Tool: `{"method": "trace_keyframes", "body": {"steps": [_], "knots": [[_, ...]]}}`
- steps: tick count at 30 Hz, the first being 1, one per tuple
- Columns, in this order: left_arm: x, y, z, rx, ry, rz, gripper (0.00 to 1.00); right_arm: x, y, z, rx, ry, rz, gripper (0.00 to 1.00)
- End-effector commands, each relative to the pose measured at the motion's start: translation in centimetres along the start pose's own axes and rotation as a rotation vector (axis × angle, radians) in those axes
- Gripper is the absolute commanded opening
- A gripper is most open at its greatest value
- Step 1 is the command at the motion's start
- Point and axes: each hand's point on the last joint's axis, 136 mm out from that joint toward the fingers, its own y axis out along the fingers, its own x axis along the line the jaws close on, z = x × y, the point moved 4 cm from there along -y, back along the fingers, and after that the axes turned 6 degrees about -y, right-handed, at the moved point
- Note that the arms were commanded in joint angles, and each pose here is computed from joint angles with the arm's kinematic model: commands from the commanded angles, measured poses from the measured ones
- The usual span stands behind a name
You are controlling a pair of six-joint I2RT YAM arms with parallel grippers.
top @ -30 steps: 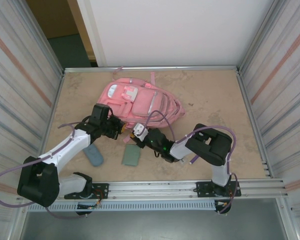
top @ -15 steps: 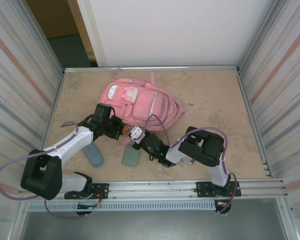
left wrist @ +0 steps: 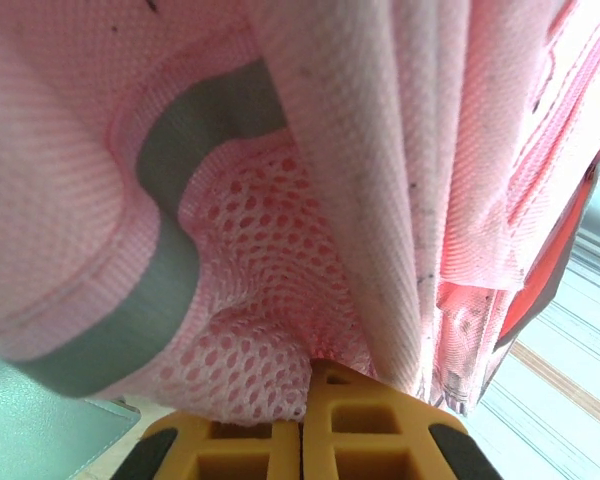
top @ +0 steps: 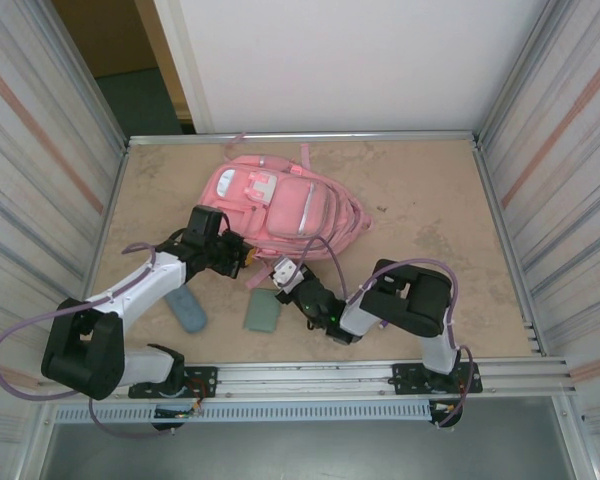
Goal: Pack the student bag
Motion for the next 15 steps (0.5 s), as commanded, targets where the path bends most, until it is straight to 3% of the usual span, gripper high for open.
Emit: {"method": "trace_keyframes", "body": {"steps": [1,3,4,12,15], "knots": [[-2.0,-1.0,1.2,0.059,0.049,0.066,0.0,0.0,-0.6,-1.7,-0.036,0.005,0.008,0.06],[-1.9,-1.0,1.6,0.075,0.053,0.061,0.0,0.7,-0.4,-2.2,-0.033,-0.004,-0.008,0.27],[-1.8,-1.0,1.7,0.08,0.052,0.059,0.0,1.0,-0.2,-2.4,-0.035,-0.009,-0.011,0.29],[-1.2,-1.2,3.0,0.116,0.054,0.056,0.0,1.1,2.2,-2.2,-0.025,-0.044,0.114,0.36],[-0.9,-1.1,3.1,0.115,0.042,0.057,0.0,0.9,2.4,-1.6,-0.012,-0.039,0.126,0.33]]}}
